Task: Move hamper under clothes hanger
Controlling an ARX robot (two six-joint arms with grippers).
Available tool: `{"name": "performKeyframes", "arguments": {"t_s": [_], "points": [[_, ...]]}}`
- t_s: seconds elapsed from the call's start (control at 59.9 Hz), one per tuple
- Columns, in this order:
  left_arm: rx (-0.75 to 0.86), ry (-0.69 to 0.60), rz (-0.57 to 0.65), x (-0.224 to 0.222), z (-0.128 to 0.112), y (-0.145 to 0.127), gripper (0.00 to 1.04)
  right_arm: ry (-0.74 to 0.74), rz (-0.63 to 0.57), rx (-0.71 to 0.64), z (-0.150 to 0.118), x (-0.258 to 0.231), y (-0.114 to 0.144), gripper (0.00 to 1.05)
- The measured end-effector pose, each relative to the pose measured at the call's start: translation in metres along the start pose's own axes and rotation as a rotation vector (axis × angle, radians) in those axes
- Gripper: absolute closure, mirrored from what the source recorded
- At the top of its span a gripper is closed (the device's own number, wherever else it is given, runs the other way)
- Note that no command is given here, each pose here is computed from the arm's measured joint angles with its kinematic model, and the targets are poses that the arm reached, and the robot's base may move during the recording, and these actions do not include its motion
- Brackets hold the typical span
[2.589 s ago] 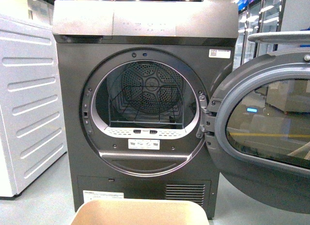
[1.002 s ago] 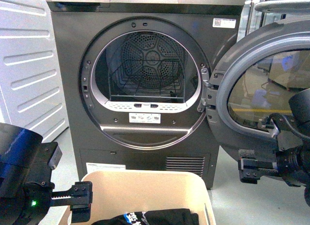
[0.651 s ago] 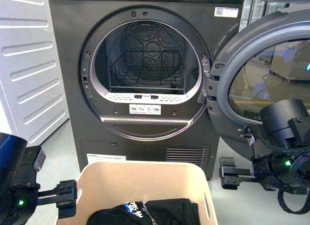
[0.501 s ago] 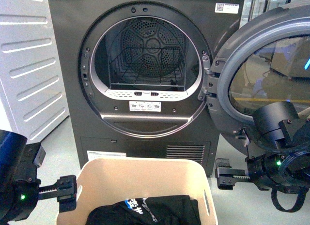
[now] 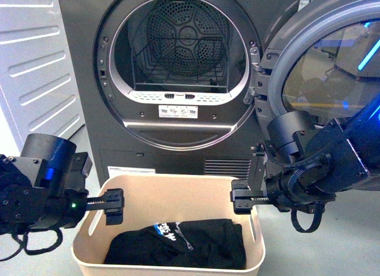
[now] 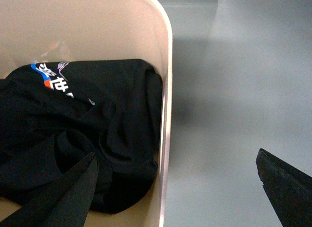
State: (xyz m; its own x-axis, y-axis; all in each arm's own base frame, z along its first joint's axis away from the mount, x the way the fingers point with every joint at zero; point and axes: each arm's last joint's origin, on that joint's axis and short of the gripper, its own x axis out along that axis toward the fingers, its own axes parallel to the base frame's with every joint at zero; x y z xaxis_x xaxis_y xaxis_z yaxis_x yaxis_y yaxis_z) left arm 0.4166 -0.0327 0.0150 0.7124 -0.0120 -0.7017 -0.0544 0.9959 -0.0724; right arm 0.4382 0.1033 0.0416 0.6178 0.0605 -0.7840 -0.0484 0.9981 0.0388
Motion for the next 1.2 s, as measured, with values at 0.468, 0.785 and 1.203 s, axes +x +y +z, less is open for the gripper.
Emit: {"name": "performKeyframes", "arguments": {"t_s": [0.468,0.785,1.203], "points": [[0.036,0.035,-0.030,0.031,-0.004,-0.005,0.07,0.048,0.000,-0.032,-0.005,0.026,0.017,0.08],[0.032,0.008,-0.075,0.024,0.006,-0.004,0.07,0.058,-0.004,-0.044,-0.008,0.032,0.022,0.08],[0.045,-0.050,-0.122,0.008,0.031,-0.027,0.07,0.057,-0.003,-0.054,-0.012,0.033,0.023,0.08]]}}
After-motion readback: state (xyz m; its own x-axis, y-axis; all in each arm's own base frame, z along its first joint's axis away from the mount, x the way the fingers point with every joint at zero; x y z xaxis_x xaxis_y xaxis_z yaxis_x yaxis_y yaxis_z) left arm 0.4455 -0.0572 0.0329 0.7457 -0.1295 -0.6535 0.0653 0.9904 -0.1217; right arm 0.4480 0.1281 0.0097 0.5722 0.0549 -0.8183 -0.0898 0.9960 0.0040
